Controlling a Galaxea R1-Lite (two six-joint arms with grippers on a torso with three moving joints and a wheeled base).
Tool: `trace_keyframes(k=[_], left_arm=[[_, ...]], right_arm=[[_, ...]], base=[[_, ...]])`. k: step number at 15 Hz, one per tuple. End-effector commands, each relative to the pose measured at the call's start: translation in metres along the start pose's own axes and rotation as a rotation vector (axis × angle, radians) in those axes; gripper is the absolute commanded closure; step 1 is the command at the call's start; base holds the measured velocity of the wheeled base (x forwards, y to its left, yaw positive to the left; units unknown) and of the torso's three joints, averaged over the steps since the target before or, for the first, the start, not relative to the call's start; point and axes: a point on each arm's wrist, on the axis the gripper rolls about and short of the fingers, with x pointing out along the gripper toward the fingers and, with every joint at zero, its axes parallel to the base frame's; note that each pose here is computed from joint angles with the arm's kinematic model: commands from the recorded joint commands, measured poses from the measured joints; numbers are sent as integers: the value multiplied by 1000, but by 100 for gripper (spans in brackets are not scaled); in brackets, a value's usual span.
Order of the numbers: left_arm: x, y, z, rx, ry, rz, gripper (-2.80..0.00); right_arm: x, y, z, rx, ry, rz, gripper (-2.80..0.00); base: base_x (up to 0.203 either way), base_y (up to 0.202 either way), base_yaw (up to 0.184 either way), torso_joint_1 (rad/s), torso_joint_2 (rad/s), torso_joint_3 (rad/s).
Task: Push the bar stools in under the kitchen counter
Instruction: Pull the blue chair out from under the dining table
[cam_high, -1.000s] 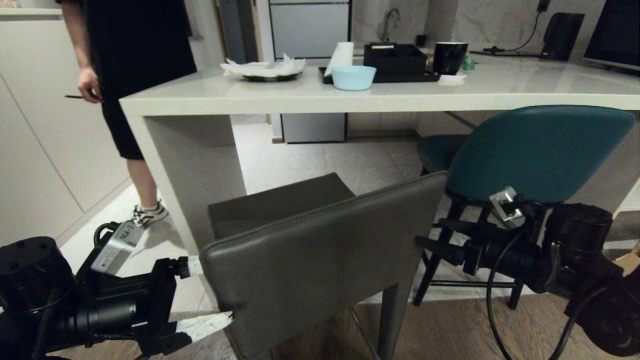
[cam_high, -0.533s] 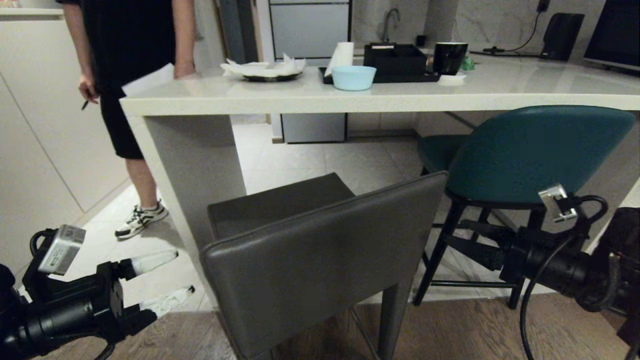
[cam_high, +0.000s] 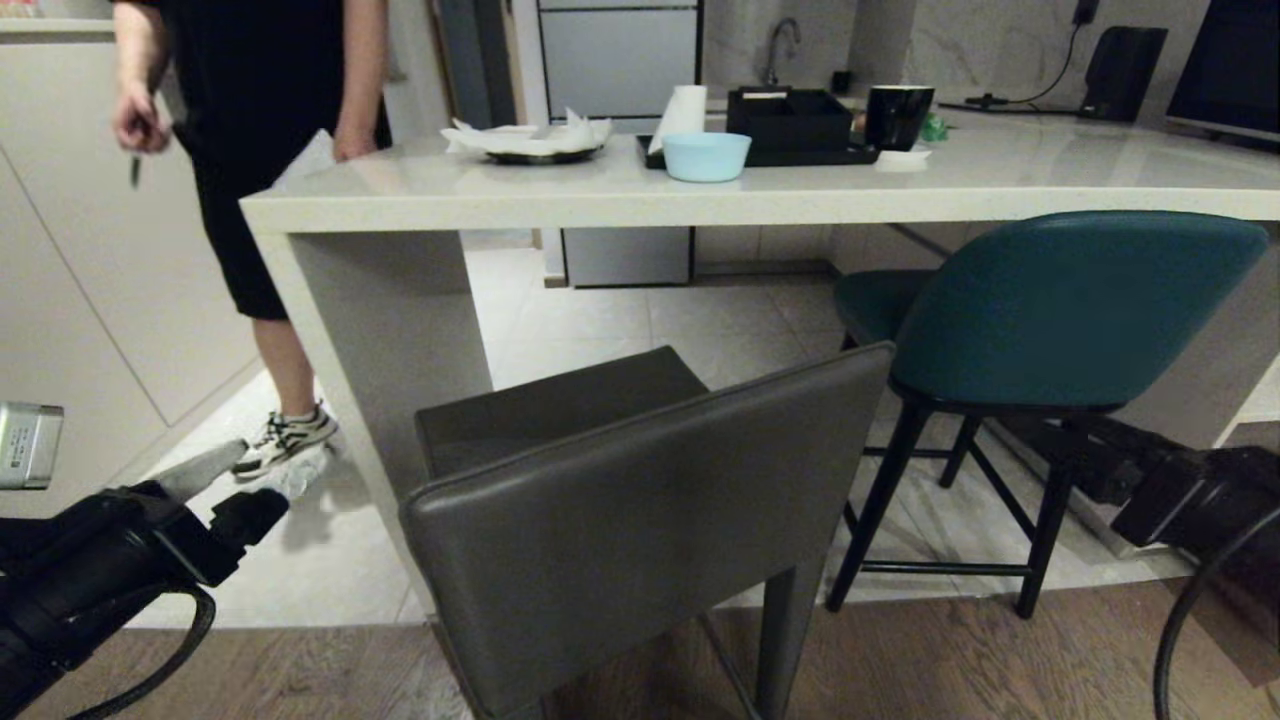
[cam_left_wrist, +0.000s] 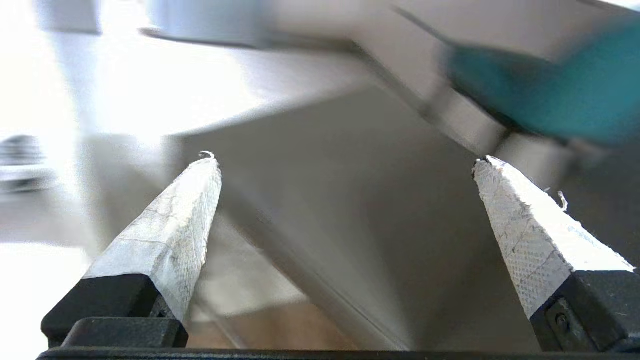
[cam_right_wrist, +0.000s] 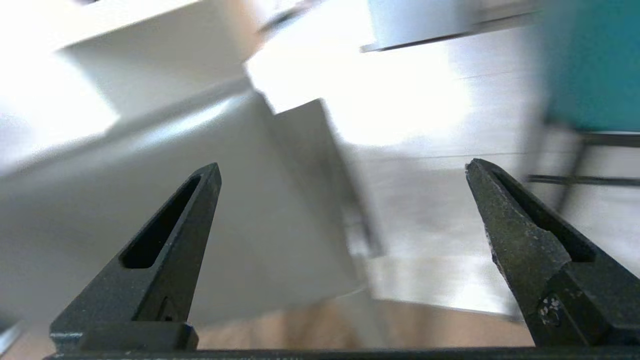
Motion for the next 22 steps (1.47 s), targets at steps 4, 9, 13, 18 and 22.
trace_keyframes(k=[4,9,13,18,22], left_arm=[[18,-11,18,115,-48,262,-280],[9,-28,13,108,31,213,-280],[-7,-35,21,102,54,208,-280],[-25,-43,24,107,15,176,-280],[-61,-51,24,122,-32,174,-280]], right_arm=[[-7,12,29,-115,-31,-399,-280],[-9,11,32,-218,-26,-485,-280],[-20,12,27,-236,-22,-481,0],[-43,14,19,-240,-32,-472,0],[-69,15,16,-248,-67,-478,0]], base=[[0,0,0,0,0,0],[0,0,0,0,0,0],[0,0,0,0,0,0],[0,0,0,0,0,0],[0,0,0,0,0,0]])
